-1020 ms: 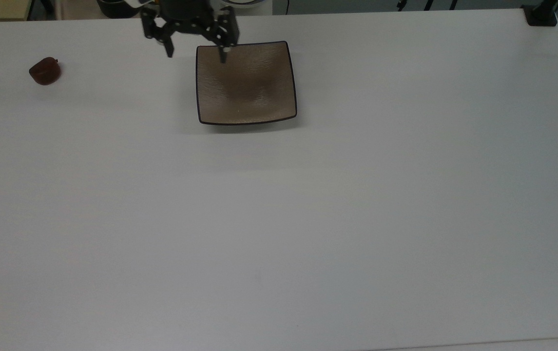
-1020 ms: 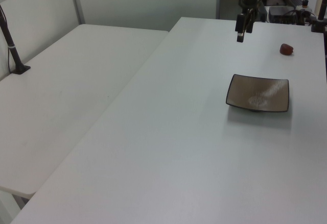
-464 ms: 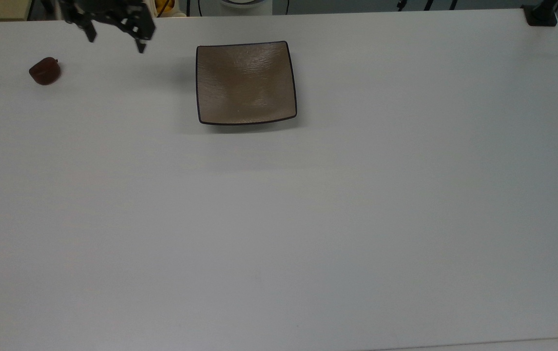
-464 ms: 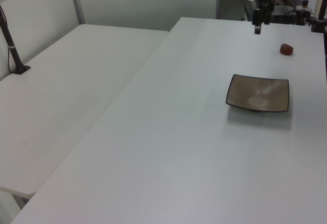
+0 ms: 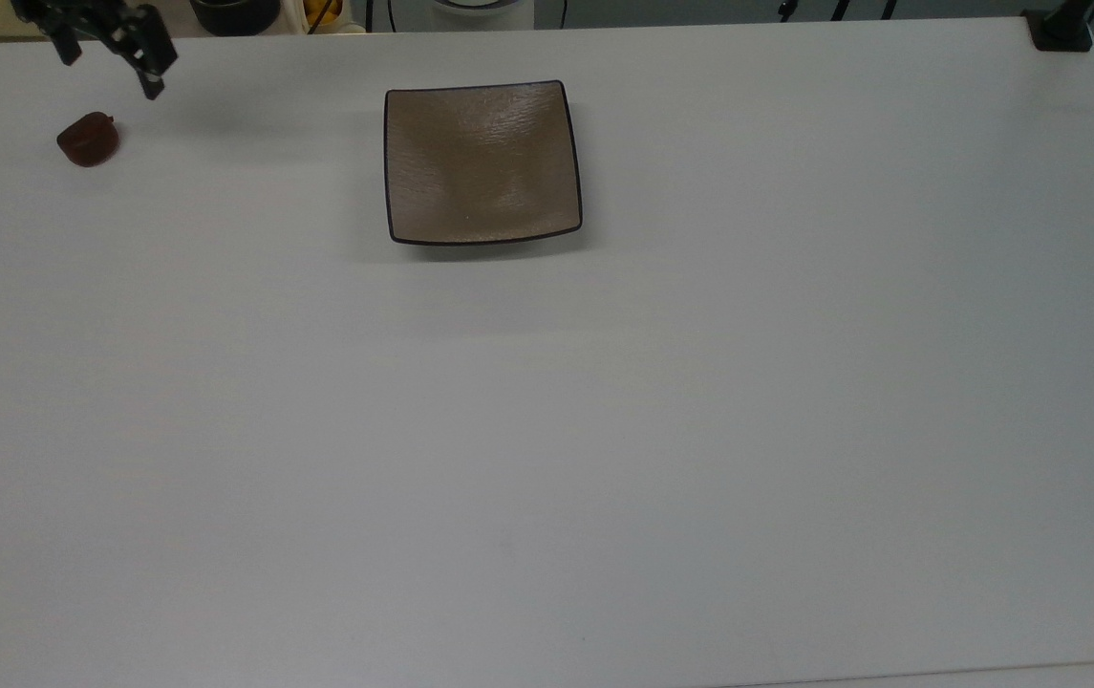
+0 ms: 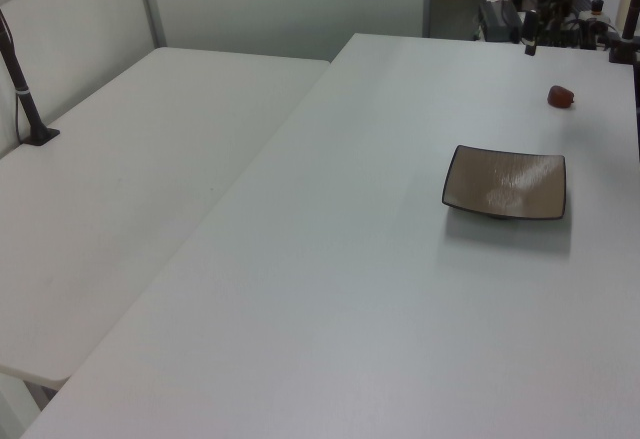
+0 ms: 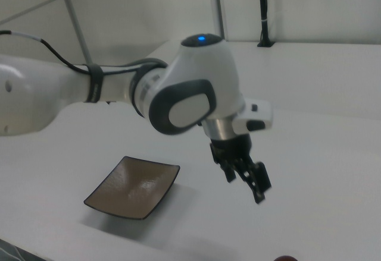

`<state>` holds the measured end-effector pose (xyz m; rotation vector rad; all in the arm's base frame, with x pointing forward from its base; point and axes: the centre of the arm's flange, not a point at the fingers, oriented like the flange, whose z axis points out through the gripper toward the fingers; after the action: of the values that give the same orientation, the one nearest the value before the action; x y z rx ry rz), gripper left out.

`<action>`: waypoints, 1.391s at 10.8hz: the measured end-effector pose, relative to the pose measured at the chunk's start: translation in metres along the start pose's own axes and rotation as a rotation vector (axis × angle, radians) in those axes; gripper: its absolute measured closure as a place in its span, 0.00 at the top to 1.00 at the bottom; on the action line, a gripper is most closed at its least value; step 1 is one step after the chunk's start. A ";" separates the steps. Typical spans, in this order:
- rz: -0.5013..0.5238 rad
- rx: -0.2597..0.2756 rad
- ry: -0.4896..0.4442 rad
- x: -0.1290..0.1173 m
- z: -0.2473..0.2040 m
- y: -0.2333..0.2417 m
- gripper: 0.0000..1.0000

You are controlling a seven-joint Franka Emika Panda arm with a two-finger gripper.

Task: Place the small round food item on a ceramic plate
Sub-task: 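Move the open gripper over to the small dark red food item, then lower the gripper and close it around the dark red food item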

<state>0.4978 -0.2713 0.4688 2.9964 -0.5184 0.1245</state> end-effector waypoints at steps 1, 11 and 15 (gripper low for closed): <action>0.043 -0.008 -0.009 -0.004 0.009 0.023 1.00; 0.207 -0.095 0.003 -0.012 0.122 0.090 1.00; 0.174 -0.112 -0.041 -0.009 0.166 0.076 0.94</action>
<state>0.4740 -0.3578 0.3091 2.8465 -0.7637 0.0449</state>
